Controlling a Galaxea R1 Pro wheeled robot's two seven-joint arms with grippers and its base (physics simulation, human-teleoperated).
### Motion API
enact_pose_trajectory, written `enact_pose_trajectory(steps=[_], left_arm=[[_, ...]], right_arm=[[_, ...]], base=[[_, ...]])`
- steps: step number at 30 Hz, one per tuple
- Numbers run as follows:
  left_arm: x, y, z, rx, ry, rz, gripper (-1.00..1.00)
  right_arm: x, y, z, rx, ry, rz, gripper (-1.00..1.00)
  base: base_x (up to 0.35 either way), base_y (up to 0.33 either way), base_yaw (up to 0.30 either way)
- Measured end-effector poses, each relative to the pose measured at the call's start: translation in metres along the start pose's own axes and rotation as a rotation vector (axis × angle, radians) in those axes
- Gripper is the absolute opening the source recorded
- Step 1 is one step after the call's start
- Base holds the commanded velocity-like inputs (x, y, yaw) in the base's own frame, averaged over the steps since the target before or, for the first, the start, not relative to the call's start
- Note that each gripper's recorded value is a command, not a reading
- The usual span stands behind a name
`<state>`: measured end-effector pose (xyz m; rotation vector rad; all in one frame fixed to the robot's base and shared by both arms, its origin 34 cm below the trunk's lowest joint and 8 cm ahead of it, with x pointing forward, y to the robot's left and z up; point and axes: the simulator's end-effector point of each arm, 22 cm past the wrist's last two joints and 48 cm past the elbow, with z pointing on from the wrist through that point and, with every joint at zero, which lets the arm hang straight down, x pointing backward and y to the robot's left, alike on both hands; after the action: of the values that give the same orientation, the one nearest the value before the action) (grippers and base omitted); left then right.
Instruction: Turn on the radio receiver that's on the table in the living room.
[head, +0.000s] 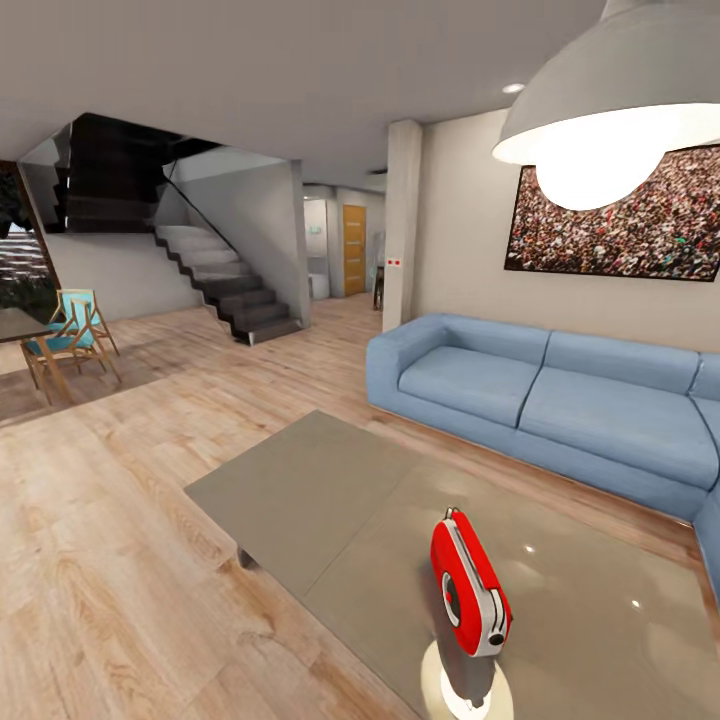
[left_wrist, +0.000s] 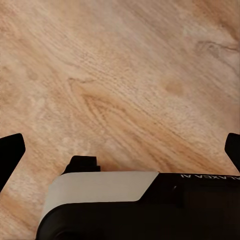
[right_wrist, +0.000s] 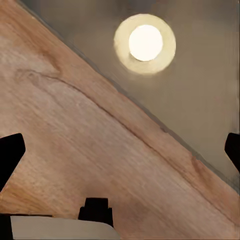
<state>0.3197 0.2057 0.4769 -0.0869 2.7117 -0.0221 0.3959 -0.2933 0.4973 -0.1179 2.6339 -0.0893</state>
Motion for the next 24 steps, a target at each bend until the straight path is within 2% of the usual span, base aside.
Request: enact_pose_trajectory(steps=[1,5,8,13,16,18,23,24], left_arm=[[0.0,0.001,0.0,-0.001,0.0,0.001,1.0],[0.0,0.001,0.0,-0.001,0.0,0.001,1.0],[0.0,0.001,0.0,-0.001,0.0,0.002,1.0],[0.0,0.001,0.0,-0.001,0.0,0.002,1.0],[0.0,0.001,0.0,-0.001,0.0,0.002,1.0],[0.0,0.001,0.0,-0.001,0.0,0.002,1.0],[0.0,0.001,0.0,-0.001,0.0,0.002,1.0],[0.0,0.001,0.0,-0.001,0.0,0.002,1.0]], right_arm=[[-0.023,0.008,0.0,-0.009,-0.026,-0.013,1.0],[-0.05,0.025,-0.004,-0.03,-0.007,-0.053,1.0],[-0.086,0.034,-0.012,-0.04,-0.033,-0.079,1.0],[-0.118,0.038,-0.02,-0.042,-0.077,-0.082,1.0],[-0.132,0.038,-0.026,-0.039,-0.079,-0.08,1.0],[-0.149,0.037,-0.035,-0.036,-0.076,-0.077,1.0],[-0.19,0.034,-0.056,-0.028,-0.128,-0.069,1.0],[-0.209,0.032,-0.069,-0.022,-0.146,-0.065,1.0]], base=[[0.002,0.0,0.0],[0.0,0.0,0.0],[0.0,0.0,0.0],[0.0,0.0,0.0],[0.0,0.0,0.0],[0.0,0.0,0.0],[0.0,0.0,0.0],[0.0,0.0,0.0]])
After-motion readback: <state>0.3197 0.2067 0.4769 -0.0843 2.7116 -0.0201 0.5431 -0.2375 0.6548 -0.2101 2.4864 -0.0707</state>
